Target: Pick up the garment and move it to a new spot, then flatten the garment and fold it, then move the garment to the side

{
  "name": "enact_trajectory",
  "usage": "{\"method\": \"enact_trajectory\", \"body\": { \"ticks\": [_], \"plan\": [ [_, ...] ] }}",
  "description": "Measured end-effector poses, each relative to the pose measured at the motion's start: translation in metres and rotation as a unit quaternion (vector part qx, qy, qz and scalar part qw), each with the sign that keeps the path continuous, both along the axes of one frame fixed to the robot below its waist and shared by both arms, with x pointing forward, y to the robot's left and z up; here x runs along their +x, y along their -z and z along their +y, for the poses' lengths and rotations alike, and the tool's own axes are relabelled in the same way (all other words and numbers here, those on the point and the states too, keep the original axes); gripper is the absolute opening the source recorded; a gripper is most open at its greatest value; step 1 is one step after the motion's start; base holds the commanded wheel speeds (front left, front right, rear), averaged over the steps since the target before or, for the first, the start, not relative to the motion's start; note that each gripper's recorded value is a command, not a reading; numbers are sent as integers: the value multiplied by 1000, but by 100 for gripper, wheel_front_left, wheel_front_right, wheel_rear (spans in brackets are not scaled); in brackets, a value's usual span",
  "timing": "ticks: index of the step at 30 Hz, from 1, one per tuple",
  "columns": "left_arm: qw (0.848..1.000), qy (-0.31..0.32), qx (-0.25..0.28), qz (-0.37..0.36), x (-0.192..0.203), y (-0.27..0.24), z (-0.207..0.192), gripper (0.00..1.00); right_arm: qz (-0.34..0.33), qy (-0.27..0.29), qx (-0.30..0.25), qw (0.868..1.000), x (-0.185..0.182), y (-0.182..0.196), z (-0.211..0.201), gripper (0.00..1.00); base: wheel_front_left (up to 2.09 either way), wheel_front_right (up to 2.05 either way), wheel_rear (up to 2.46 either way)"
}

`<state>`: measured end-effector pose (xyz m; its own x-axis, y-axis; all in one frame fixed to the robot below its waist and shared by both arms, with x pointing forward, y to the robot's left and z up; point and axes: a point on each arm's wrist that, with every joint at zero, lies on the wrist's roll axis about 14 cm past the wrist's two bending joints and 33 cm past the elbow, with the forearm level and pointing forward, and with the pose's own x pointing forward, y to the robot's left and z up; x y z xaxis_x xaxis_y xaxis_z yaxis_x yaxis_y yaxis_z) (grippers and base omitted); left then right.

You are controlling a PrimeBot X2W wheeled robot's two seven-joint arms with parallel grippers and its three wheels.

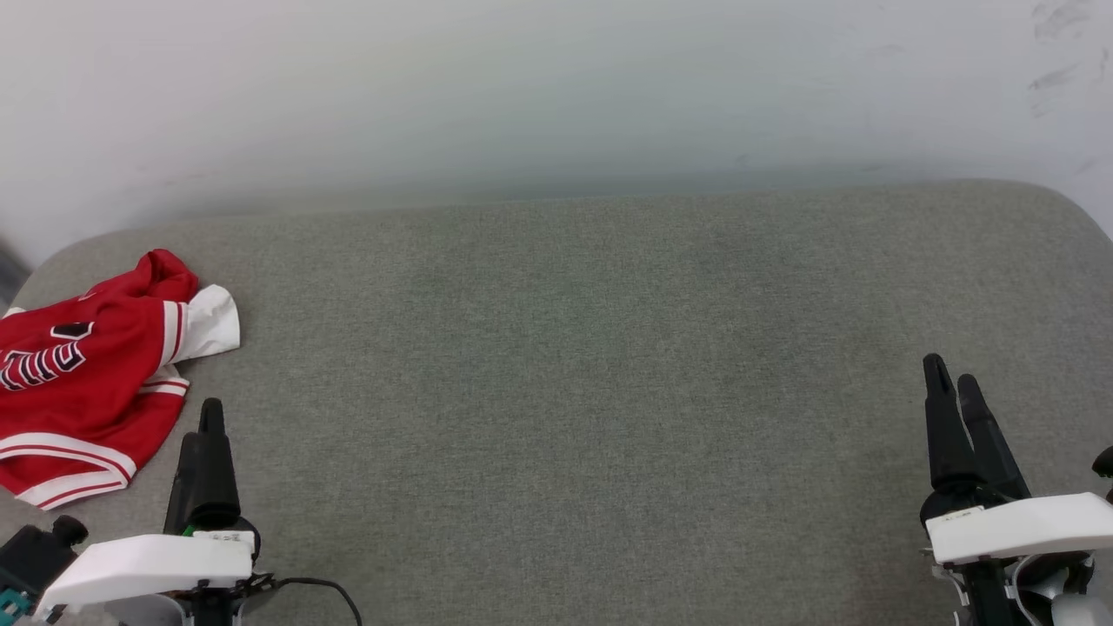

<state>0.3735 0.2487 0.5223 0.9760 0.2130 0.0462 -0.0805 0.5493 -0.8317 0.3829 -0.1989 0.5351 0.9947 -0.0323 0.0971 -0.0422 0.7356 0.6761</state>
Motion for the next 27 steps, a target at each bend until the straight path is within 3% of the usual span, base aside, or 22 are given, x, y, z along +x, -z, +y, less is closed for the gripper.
{"method": "enact_trajectory", "body": {
  "ticks": [2,10,27],
  "plan": [
    [998,5,56,0,2,-11,-9,100,-6,-3,-32,999,1,-4,4,100,0,0,0],
    [982,22,186,-5,4,-31,-39,100,-33,-14,-125,992,2,-19,17,100,0,0,0],
    [928,49,368,36,0,-20,-78,100,-56,-10,-244,968,0,-28,25,100,0,0,0]
  ]
}}
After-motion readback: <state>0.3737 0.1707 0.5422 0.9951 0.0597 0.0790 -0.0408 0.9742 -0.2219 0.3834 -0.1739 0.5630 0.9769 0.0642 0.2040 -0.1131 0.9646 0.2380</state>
